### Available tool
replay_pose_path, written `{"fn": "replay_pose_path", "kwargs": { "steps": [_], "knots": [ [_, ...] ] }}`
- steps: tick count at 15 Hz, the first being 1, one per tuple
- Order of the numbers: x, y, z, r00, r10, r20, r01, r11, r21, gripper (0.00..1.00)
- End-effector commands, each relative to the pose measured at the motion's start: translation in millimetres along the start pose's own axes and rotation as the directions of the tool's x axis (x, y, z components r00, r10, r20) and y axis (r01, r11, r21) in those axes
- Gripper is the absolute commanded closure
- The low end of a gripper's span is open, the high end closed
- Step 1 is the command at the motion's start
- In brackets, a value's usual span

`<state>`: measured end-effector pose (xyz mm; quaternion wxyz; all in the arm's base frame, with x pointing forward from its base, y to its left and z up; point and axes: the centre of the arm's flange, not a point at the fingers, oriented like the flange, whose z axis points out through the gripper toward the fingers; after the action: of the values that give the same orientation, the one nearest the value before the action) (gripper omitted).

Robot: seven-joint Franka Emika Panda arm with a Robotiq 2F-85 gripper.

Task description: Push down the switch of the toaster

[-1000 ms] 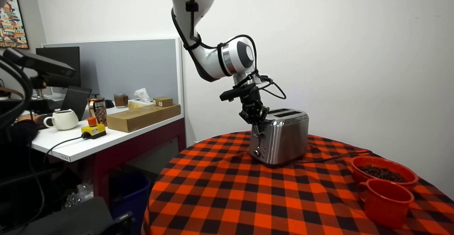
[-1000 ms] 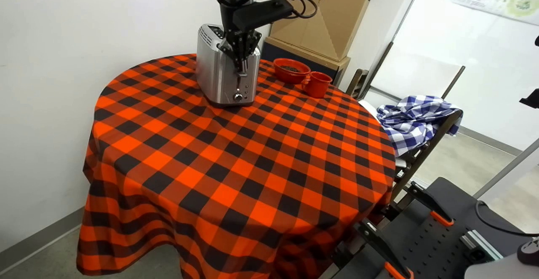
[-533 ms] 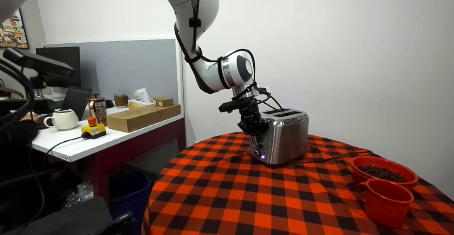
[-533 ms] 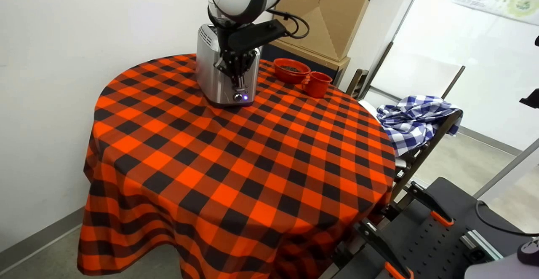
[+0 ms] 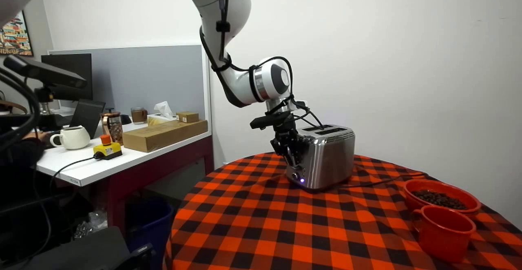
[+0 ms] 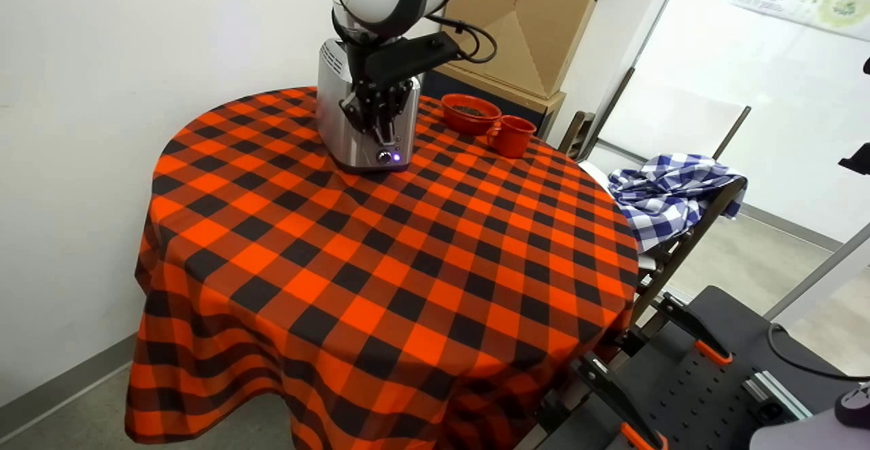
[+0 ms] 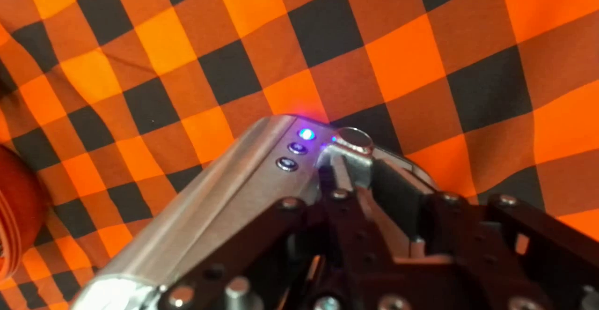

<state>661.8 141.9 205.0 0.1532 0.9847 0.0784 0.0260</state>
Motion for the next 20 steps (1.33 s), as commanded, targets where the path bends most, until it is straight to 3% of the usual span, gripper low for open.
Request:
{"fn": "replay_pose_path", "kwargs": {
  "steps": [1,7,13,20],
  "knots": [
    [-2,2,-8,1.000,-0.026,-0.002,0.026,0.998,0.050,0.45],
    [-31,9,-60,0.998,-0.046,0.032,0.041,0.989,0.140,0.02],
    [-123,14,-106,0.983,-0.103,0.150,0.071,0.976,0.204,0.00],
    [-234,56,-152,0.945,-0.113,0.306,0.102,0.993,0.053,0.00]
  ]
}}
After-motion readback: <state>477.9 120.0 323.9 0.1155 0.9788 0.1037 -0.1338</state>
